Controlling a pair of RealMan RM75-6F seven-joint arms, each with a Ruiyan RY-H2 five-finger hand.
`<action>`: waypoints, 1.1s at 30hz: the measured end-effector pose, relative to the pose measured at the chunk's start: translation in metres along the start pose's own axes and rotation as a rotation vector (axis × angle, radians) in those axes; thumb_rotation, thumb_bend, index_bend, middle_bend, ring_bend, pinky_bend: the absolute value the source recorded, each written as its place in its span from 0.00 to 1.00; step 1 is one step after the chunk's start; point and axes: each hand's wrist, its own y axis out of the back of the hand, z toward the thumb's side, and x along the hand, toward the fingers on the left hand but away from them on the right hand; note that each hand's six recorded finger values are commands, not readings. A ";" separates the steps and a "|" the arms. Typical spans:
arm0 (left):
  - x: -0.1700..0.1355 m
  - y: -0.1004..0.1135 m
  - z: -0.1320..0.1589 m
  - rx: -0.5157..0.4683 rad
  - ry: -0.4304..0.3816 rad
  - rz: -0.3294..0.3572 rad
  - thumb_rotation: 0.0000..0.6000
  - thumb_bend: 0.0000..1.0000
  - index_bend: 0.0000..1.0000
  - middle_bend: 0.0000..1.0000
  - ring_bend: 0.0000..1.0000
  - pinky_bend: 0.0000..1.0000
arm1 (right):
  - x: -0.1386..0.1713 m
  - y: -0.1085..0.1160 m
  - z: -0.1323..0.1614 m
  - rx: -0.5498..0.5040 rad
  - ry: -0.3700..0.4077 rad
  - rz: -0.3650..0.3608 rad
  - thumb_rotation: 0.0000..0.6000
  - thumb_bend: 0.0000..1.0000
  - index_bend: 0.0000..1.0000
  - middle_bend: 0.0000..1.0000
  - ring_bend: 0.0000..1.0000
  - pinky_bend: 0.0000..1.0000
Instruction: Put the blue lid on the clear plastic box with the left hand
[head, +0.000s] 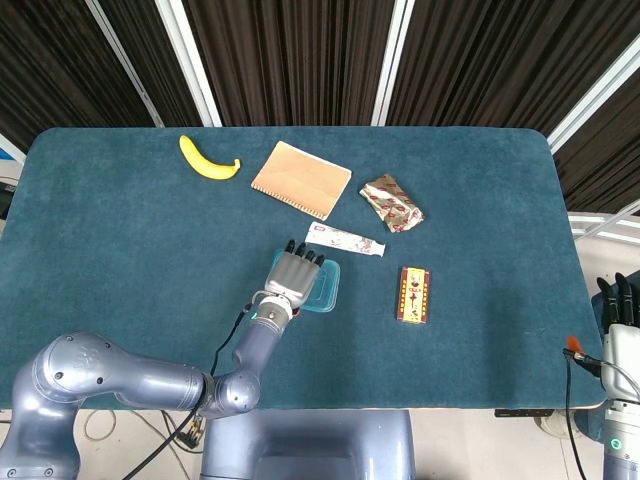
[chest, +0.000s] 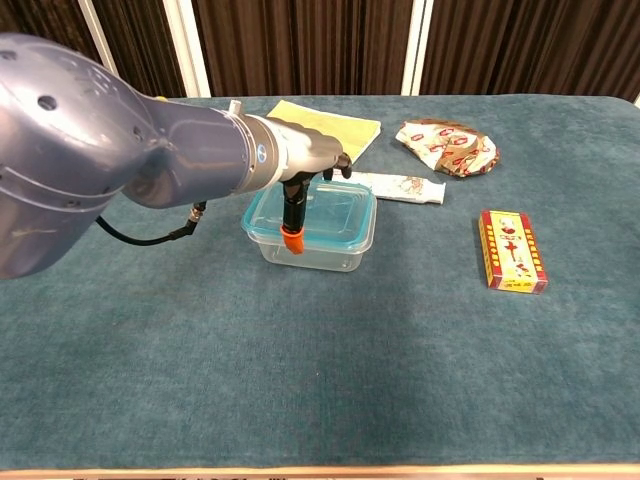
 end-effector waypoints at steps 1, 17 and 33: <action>0.000 0.000 0.001 0.001 -0.001 0.001 1.00 0.26 0.10 0.28 0.00 0.00 | 0.000 0.000 0.000 0.000 0.000 0.000 1.00 0.30 0.11 0.03 0.00 0.00; -0.002 -0.001 0.005 0.024 -0.002 0.014 1.00 0.25 0.10 0.26 0.00 0.00 | 0.000 0.000 0.000 -0.002 -0.004 -0.004 1.00 0.30 0.11 0.03 0.00 0.00; -0.003 0.000 0.000 0.033 0.019 0.023 1.00 0.24 0.10 0.25 0.00 0.00 | 0.000 0.000 0.000 0.000 -0.005 -0.006 1.00 0.30 0.11 0.03 0.00 0.00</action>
